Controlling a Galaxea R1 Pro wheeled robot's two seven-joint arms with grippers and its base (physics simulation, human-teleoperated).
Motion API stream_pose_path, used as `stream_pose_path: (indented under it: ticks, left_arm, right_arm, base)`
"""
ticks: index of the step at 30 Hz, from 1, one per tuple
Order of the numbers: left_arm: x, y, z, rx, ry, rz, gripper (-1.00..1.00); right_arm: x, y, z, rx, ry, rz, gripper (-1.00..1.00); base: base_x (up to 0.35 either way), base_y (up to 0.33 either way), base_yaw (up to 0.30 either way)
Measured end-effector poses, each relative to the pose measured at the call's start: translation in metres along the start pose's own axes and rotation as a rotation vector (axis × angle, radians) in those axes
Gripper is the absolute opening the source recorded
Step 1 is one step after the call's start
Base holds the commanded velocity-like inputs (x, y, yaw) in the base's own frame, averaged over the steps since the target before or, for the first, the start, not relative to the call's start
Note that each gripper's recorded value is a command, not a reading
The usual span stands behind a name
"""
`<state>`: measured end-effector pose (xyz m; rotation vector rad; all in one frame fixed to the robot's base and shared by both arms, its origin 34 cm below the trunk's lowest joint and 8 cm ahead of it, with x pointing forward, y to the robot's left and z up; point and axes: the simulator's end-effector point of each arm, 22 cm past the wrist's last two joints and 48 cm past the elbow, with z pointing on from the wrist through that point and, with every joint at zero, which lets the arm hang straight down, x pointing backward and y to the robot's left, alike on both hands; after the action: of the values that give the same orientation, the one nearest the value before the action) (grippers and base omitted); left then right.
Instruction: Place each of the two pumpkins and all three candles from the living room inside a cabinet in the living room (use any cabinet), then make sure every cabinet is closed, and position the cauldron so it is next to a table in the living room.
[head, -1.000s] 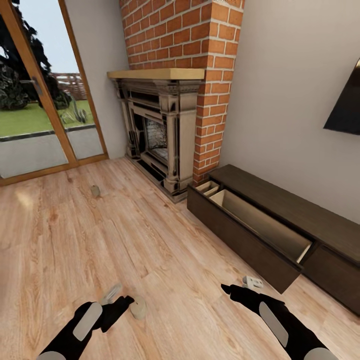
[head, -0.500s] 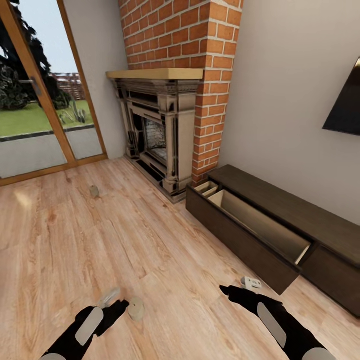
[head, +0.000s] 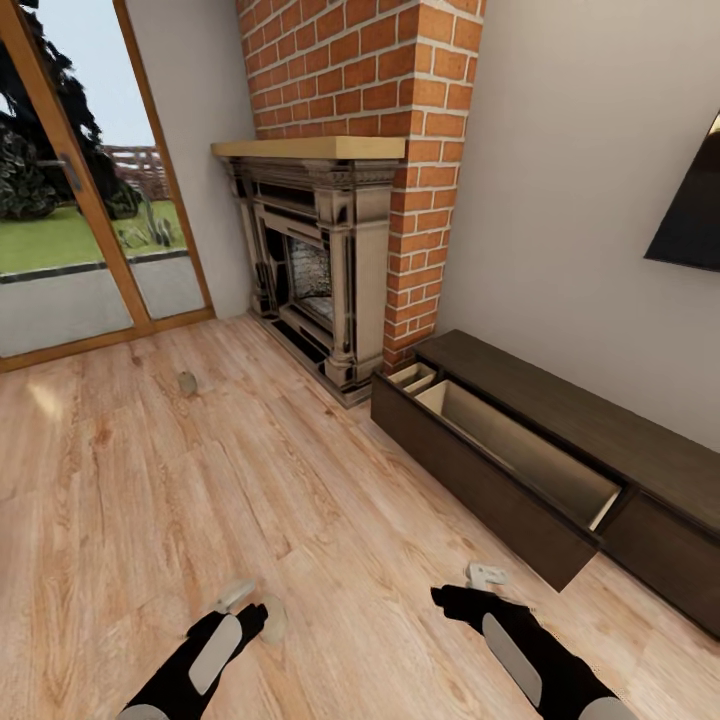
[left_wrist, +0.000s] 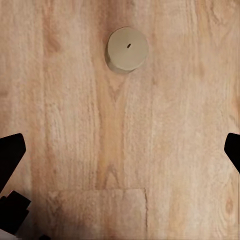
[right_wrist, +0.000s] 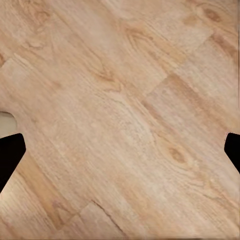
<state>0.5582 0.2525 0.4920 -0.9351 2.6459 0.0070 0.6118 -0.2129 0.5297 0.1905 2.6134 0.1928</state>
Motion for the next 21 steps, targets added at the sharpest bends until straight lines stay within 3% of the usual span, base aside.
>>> stream_pose_path:
  ticks: [4,9,13,21]
  left_arm:
    - [-0.003,-0.005,-0.001,0.005,-0.009,-0.001,1.0]
    - [-0.011,0.001,0.002,-0.003,-0.092,-0.04,1.0]
    - [0.001,0.015,0.007,-0.035,-0.089,-0.027,1.0]
    - [0.005,0.018,0.009,-0.043,-0.088,-0.025,1.0]
  right_arm:
    - [-0.001,0.006,0.0,0.037,-0.006,0.004,1.0]
    - [0.001,0.008,0.0,0.06,-0.014,-0.06,1.0]
    - [-0.002,0.011,0.0,0.056,-0.023,-0.071,1.0]
    - [-0.007,0.013,0.0,0.051,-0.046,-0.069,1.0]
  base:
    - [0.0,0.0,0.0]
    - [0.048,0.0,0.0]
    - [0.249,0.0,0.0]
    - [0.135,0.0,0.0]
